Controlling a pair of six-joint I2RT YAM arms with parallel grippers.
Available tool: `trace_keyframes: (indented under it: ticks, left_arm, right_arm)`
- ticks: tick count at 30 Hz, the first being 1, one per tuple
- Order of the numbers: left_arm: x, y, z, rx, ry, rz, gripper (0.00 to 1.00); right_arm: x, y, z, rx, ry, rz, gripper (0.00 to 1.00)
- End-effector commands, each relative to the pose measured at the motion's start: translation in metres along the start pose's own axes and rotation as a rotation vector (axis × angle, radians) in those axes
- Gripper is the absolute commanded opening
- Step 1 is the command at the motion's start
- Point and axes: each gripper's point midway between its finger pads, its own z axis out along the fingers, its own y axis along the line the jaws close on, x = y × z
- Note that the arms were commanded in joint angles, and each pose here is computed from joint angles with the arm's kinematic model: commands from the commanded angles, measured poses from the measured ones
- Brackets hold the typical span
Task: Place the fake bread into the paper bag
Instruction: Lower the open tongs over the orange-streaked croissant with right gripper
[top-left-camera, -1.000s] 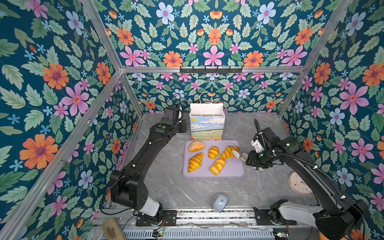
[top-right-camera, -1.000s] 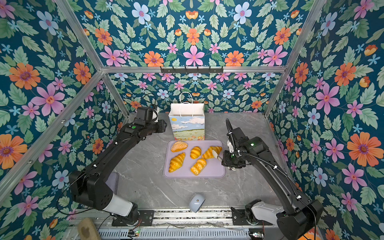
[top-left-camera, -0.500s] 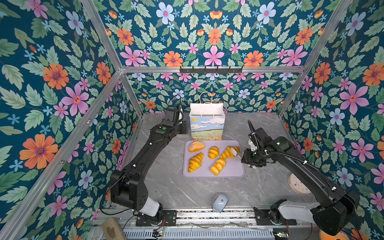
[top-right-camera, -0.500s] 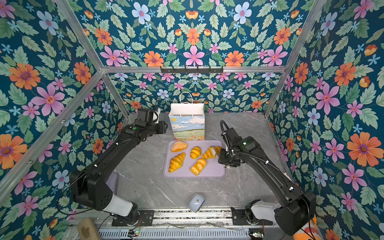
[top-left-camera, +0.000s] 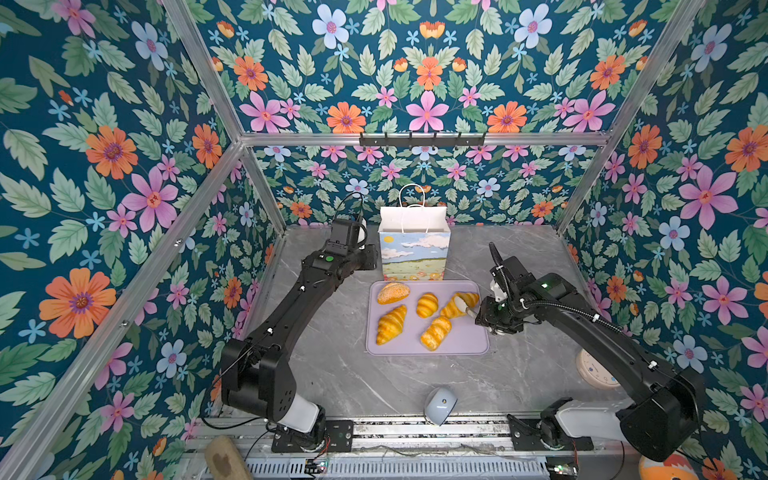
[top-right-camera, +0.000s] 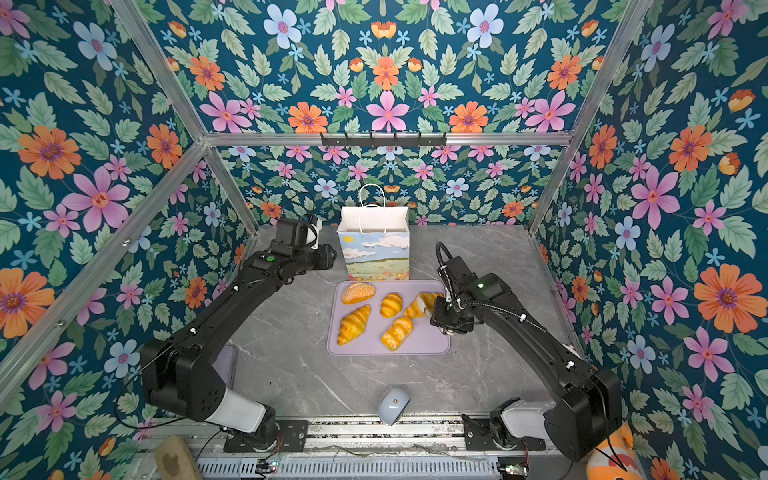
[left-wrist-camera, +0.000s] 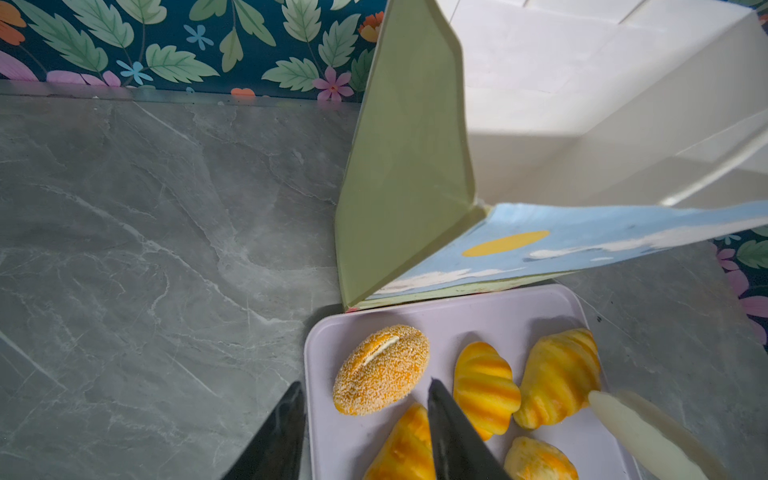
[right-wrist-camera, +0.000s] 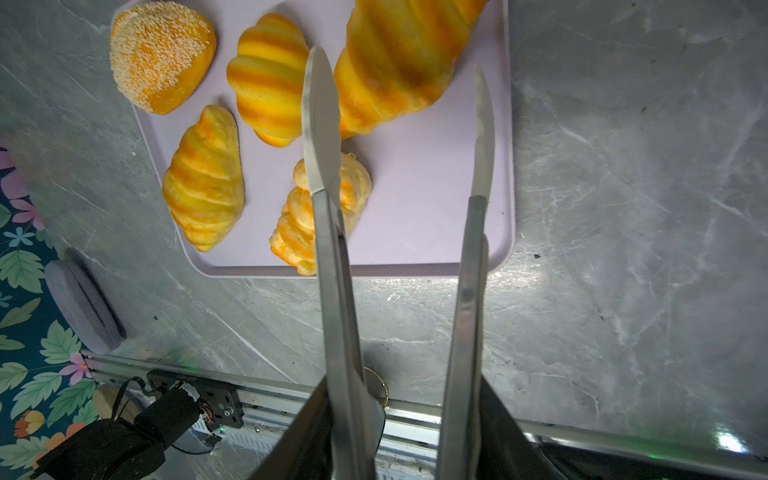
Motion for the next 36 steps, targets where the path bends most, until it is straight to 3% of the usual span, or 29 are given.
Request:
trace_keyframes:
  ticks: [1,36]
  left_arm:
    - [-0.005,-0.002,-0.003,0.012,-0.020,-0.008,0.49]
    - [0.012,-0.005,-0.007,0.052,-0.021,-0.017,0.49]
  right_arm:
    - [0.000,0.007,-0.002,-0.022,-0.001,0.007,0.48]
    - [0.069,0.061,0.014,0.066,0.165,-0.107,0.50]
